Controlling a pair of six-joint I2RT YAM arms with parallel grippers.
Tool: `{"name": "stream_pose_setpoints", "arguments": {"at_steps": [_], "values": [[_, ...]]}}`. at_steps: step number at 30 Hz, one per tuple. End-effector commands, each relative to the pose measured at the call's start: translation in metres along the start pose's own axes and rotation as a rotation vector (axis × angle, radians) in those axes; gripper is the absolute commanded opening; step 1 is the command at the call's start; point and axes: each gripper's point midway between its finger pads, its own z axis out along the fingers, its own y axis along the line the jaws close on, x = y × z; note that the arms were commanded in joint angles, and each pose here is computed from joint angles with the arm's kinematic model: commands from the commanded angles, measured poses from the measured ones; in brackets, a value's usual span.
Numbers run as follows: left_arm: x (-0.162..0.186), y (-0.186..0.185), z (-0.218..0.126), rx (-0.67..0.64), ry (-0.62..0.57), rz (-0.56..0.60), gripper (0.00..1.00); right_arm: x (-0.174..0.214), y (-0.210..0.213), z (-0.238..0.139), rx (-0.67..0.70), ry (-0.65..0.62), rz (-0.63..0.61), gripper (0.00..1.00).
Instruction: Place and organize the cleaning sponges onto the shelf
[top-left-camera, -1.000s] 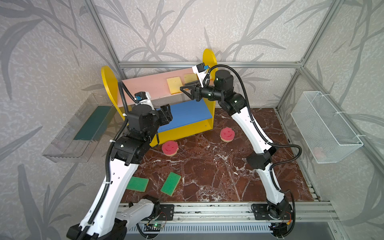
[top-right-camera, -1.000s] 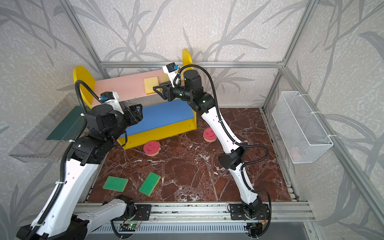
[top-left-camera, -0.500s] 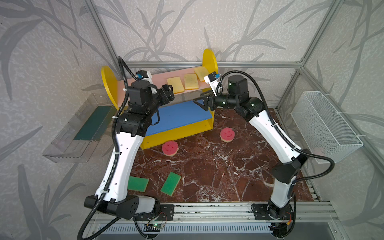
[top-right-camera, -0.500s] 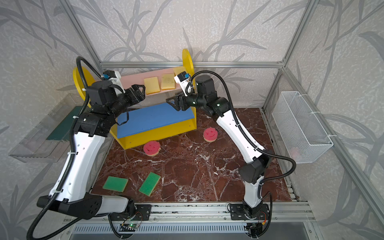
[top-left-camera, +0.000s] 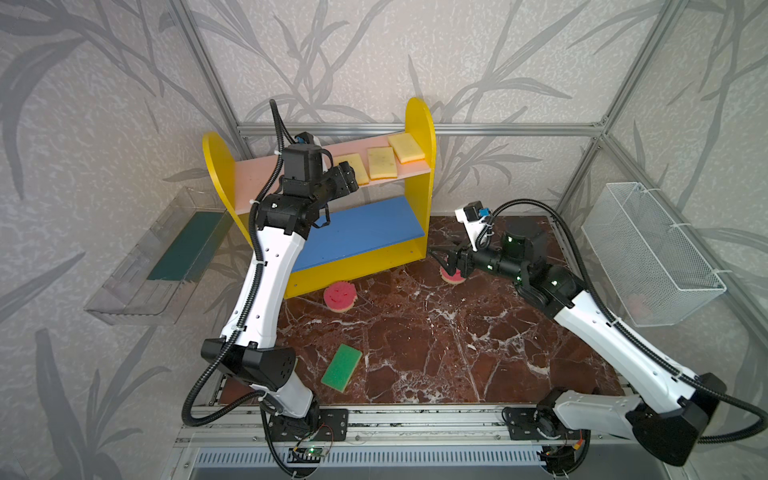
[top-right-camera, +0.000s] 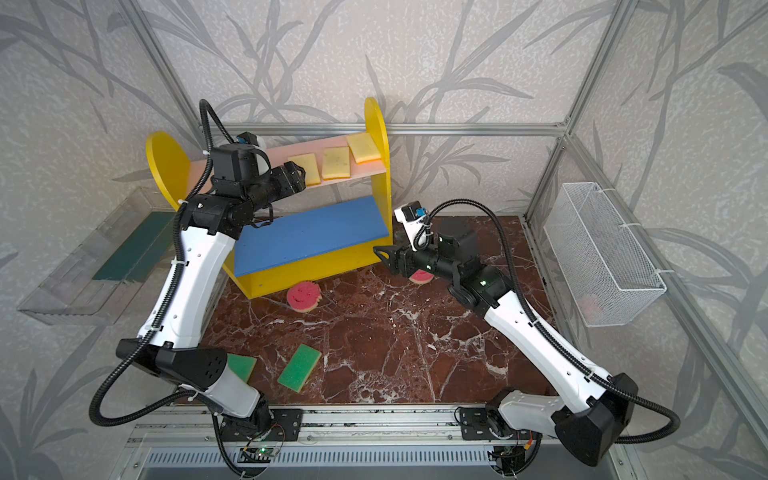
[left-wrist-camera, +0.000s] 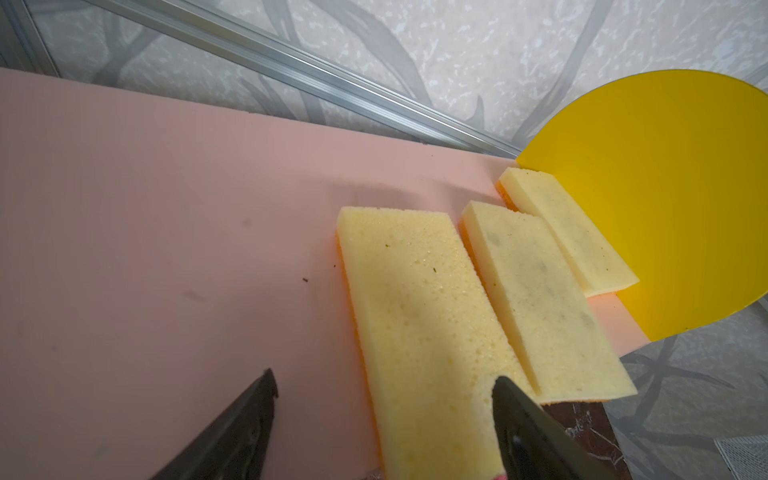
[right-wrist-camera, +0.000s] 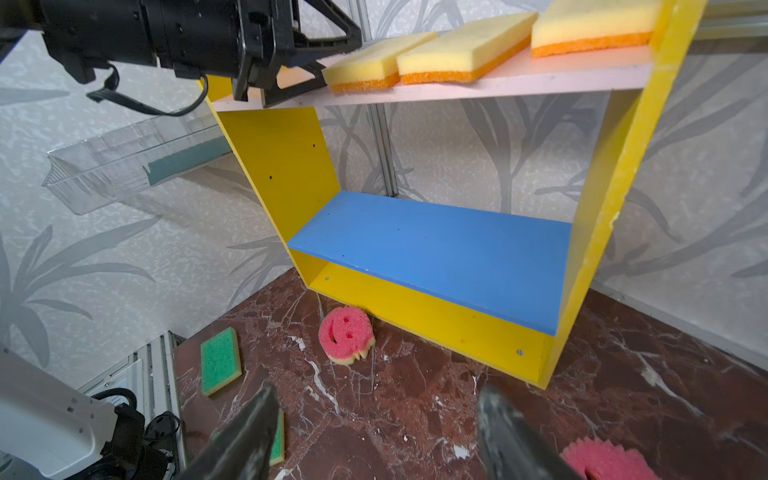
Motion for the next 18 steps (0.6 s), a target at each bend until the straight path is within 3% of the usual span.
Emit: {"name": "stream_pose_setpoints", "arguments": {"at_steps": [1,10,18], "values": [[0.002,0.001,0.001,-0.004,0.022,-0.019,0.84,-0.005,-0.002,-0.010,0.019,-0.071,0.037,0.74],[0.007,-0.009,0.022,0.034,0.037,-0.075,0.84,0.044,-0.005,-0.009,0.006,0.011,0.132,0.74],[0.010,-0.023,0.044,0.048,0.046,-0.103,0.84,0.062,-0.004,-0.015,0.002,0.046,0.151,0.74]]}}
